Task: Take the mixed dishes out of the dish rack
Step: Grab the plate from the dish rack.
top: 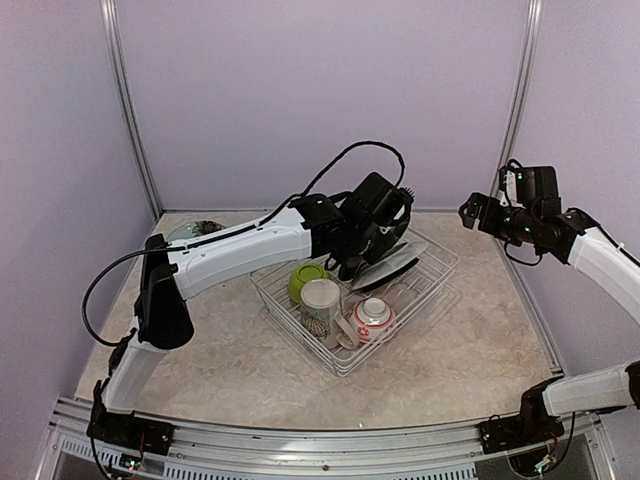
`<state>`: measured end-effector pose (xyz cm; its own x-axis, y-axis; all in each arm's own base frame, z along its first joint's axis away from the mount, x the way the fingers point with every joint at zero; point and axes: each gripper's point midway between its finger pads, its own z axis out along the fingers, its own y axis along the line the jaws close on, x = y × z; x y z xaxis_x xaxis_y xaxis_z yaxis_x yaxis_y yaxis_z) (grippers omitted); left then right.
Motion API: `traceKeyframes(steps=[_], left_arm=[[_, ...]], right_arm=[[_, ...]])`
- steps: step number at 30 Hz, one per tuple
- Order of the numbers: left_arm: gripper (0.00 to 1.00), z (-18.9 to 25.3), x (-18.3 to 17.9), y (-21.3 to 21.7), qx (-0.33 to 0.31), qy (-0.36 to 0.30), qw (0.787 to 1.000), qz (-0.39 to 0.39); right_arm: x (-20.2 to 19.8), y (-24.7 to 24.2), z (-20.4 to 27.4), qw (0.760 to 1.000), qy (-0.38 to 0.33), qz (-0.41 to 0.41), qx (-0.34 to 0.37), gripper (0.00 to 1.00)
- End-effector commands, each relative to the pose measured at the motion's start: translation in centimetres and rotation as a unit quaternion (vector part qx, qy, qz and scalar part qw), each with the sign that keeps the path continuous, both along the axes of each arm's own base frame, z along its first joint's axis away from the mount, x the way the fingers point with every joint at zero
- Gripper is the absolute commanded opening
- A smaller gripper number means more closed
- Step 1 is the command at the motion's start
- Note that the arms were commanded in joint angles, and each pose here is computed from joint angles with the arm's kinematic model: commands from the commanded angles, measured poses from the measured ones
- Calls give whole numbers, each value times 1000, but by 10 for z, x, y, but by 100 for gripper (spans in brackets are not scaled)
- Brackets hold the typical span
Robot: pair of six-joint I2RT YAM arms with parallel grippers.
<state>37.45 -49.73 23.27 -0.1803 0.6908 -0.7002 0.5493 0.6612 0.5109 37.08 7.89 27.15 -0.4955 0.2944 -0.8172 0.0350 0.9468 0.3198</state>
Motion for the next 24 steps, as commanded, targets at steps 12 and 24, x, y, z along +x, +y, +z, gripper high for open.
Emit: traceKeyframes(steps=[12, 24], left_arm=[[31, 2, 13, 24, -37, 59, 996, 48], [54, -23, 27, 35, -8, 78, 995, 61]], right_arm=[[2, 3, -6, 1000, 2, 5, 7, 100], [3, 5, -10, 1000, 7, 9, 10, 100]])
